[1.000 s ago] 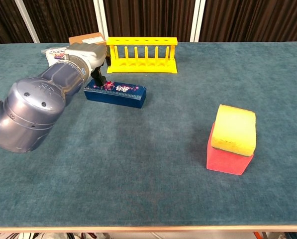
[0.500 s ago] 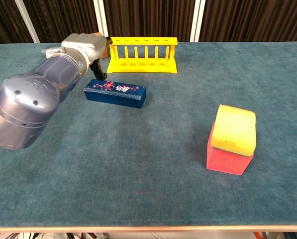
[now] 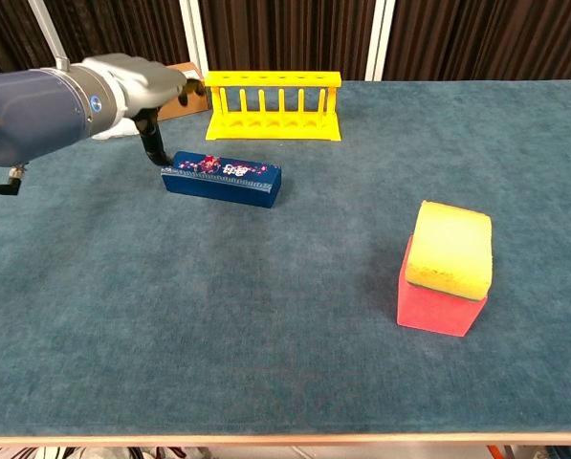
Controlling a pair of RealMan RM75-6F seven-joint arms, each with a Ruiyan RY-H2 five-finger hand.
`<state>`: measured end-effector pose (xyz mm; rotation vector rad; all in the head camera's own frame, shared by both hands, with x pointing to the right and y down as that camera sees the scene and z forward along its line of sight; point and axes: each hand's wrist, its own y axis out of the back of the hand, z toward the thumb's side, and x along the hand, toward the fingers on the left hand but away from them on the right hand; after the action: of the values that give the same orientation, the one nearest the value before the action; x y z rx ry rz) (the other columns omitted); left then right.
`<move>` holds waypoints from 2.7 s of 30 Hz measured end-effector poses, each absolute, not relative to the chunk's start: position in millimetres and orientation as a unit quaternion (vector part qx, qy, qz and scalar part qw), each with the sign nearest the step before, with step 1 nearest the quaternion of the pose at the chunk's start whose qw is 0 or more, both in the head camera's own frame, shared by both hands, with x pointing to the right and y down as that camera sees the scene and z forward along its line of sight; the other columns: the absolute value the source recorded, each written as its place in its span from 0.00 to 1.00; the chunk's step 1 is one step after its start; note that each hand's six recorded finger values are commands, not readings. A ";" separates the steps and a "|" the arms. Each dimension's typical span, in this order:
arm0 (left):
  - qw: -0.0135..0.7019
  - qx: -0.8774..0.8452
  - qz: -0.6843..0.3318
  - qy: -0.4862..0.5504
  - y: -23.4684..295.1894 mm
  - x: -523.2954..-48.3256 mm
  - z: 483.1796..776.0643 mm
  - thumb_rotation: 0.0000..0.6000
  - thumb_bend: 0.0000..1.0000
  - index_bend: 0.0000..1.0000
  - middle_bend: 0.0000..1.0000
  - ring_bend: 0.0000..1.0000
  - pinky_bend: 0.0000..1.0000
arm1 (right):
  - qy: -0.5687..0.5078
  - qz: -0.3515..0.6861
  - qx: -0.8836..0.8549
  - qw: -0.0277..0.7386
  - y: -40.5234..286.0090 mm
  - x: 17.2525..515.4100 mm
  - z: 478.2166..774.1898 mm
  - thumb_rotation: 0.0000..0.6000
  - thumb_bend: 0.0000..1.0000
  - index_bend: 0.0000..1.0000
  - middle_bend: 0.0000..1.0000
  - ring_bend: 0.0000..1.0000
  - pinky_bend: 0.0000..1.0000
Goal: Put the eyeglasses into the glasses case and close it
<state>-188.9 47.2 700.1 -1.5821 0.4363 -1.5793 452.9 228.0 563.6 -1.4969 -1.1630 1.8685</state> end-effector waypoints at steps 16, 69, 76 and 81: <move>0.415 -0.653 -0.613 0.161 50.3 -166.4 725.0 1.00 0.30 0.13 0.19 0.06 0.16 | -0.425 0.682 -0.549 0.232 227.6 453.5 563.8 1.00 0.00 0.00 0.00 0.00 0.21; 0.452 -0.648 -0.563 0.244 89.7 -212.8 647.0 1.00 0.29 0.00 0.06 0.03 0.22 | -0.426 0.680 -0.548 0.234 226.6 453.3 562.4 1.00 0.00 0.00 0.00 0.00 0.21; 0.418 -0.649 -0.556 0.307 128.3 -279.0 589.8 1.00 0.29 0.00 0.03 0.03 0.14 | -0.442 0.654 -0.559 0.251 221.1 445.6 557.4 1.00 0.00 0.00 0.00 0.00 0.21; 0.399 -0.644 -0.567 0.323 152.5 -311.7 565.0 1.00 0.29 0.00 0.02 0.01 0.07 | -0.463 0.609 -0.582 0.277 214.8 436.0 550.4 1.00 0.00 0.00 0.00 0.00 0.21</move>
<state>-311.7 152.5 565.0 -1.6305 0.8180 -1.4356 436.0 214.8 550.4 -1.5618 -1.2436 1.6349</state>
